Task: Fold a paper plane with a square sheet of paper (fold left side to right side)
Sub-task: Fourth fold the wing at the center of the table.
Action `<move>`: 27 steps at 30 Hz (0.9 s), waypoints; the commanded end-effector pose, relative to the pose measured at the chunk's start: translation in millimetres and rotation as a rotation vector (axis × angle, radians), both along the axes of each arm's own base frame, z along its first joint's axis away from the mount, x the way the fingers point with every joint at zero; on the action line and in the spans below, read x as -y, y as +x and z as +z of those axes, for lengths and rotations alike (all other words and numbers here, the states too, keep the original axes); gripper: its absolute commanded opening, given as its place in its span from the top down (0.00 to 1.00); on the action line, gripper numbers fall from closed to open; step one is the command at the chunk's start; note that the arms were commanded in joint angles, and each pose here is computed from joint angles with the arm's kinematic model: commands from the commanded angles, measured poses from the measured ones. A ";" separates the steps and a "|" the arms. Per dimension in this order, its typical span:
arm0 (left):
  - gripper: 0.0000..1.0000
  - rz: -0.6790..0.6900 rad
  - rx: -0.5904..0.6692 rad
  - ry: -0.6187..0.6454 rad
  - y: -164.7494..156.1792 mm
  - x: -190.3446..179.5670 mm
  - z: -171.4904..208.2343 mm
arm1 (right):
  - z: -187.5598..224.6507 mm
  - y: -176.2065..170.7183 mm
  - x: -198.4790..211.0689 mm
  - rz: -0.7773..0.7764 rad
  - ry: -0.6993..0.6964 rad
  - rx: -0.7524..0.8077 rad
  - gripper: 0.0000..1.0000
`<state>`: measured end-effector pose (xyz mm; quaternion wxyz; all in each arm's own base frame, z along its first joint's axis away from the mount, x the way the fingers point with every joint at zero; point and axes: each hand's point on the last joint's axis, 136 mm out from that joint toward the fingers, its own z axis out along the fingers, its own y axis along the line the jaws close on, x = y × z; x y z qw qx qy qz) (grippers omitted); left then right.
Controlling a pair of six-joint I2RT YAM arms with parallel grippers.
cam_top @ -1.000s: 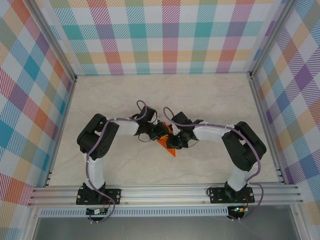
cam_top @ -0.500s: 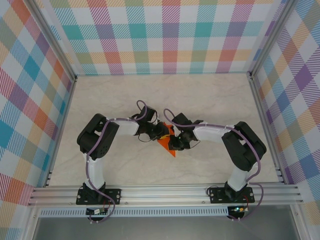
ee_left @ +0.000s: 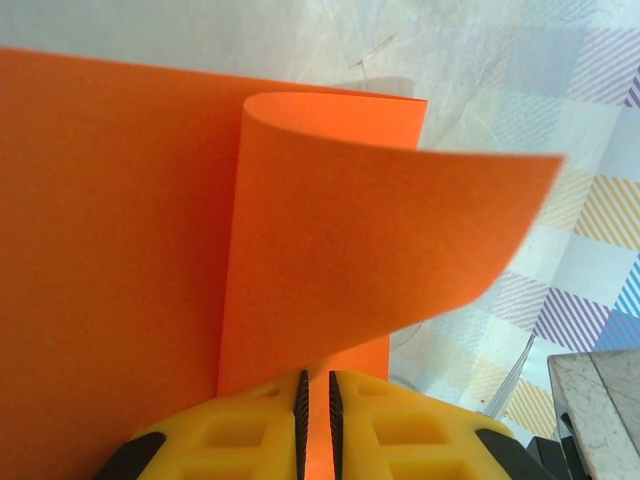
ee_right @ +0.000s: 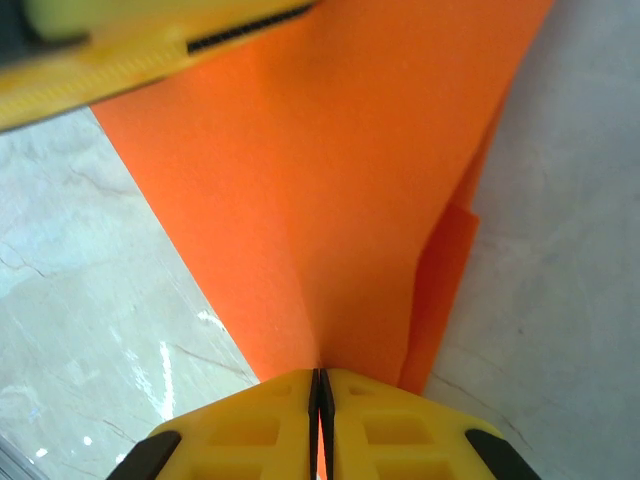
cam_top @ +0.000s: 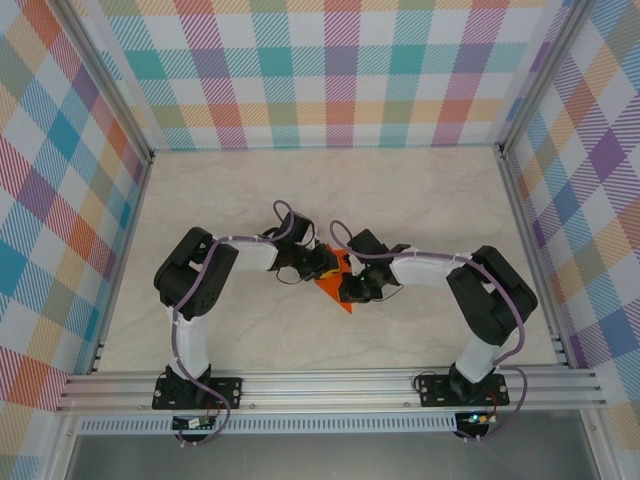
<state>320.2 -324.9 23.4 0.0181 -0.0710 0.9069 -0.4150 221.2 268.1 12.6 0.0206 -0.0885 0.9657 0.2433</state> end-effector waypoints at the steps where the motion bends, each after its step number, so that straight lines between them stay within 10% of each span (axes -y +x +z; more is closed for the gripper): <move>1: 0.83 0.015 -0.071 0.119 -13.0 -15.8 -40.5 | -19.8 -48.6 32.1 0.025 -0.103 -0.160 0.87; 16: 0.84 0.015 -0.071 0.125 -11.8 -16.9 -41.2 | -20.1 -79.9 56.7 0.064 -0.160 -0.205 0.87; 27: 0.84 0.009 -0.068 0.115 -11.6 -14.3 -37.6 | 48.4 -28.6 11.0 0.038 0.047 0.000 0.86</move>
